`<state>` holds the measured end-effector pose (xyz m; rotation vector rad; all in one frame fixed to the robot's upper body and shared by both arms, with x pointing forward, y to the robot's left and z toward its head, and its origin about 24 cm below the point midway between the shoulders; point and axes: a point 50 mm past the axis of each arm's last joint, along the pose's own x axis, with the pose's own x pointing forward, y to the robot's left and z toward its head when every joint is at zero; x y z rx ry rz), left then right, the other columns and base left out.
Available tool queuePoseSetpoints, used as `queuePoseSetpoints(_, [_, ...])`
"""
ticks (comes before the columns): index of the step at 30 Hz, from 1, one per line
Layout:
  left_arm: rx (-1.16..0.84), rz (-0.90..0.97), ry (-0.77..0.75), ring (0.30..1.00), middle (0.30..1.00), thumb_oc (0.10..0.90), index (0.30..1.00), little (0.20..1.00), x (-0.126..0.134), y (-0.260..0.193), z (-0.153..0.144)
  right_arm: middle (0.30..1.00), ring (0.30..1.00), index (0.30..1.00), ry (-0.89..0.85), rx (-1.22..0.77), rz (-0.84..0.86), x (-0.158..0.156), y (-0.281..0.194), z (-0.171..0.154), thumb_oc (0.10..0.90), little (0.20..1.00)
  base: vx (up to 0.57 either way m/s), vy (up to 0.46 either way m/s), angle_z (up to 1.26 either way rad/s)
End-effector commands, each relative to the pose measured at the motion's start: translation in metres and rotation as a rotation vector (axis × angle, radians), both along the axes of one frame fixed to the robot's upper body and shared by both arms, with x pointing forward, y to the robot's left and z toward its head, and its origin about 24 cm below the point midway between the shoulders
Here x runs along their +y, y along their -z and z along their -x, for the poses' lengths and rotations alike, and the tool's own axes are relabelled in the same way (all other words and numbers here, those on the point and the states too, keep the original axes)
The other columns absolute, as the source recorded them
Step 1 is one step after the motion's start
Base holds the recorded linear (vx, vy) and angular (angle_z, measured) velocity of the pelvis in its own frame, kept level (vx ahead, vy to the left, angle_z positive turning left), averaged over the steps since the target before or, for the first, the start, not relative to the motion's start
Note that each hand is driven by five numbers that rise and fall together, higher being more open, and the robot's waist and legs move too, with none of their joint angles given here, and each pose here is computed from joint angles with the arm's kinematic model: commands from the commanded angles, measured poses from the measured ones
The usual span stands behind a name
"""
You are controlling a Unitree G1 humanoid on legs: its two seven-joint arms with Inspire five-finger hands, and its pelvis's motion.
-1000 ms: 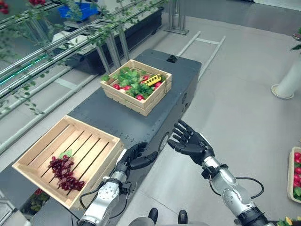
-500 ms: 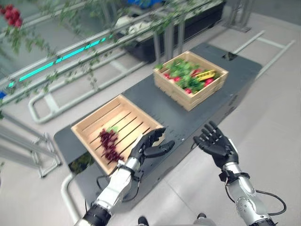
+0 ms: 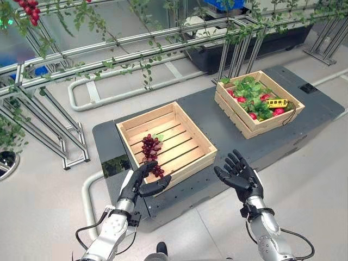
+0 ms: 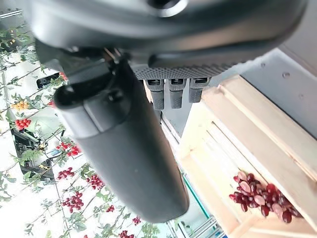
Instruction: Pick up the fruits from the basket on one side to the basket on the other side
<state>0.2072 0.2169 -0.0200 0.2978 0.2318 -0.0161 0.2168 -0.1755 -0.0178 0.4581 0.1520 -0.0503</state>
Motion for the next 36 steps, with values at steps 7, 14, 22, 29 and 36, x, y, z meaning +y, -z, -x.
queuePoseSetpoints(7, [-0.51, -0.139, -0.148, 0.9, 0.9, 0.8, 0.9, 0.9, 0.027, -0.092, -0.041, 0.9, 0.9, 0.9, 0.166, -0.299, 0.02, -0.01, -0.056, -0.025, 0.8, 0.9, 0.08, 0.223, 0.16])
queuePoseSetpoints(14, [-0.469, -0.161, -0.214, 0.9, 0.9, 0.8, 0.9, 0.9, 0.044, -0.089, -0.041, 0.9, 0.9, 0.9, 0.139, -0.308, 0.048, -0.018, -0.056, -0.01, 0.8, 0.9, 0.05, -0.149, 0.28])
queuePoseSetpoints(22, [-0.514, -0.093, -0.203, 0.9, 0.9, 0.8, 0.9, 0.9, 0.021, -0.09, -0.045, 0.9, 0.9, 0.9, 0.093, -0.423, 0.235, -0.026, -0.077, -0.021, 0.8, 0.9, 0.03, -0.243, 0.56])
queuePoseSetpoints(29, [-0.627, -0.095, -0.219, 0.9, 0.9, 0.8, 0.9, 0.9, 0.001, -0.11, -0.075, 0.9, 0.9, 0.9, 0.104, -0.59, 0.304, -0.03, -0.115, -0.044, 0.8, 0.9, -0.1, 0.117, 0.21])
queuePoseSetpoints(36, [-0.708, -0.113, -0.222, 0.9, 0.9, 0.8, 0.9, 0.9, -0.008, -0.133, -0.081, 0.9, 0.9, 0.9, 0.083, -0.565, 0.34, -0.031, -0.113, -0.047, 0.8, 0.9, 0.01, 0.174, 0.09])
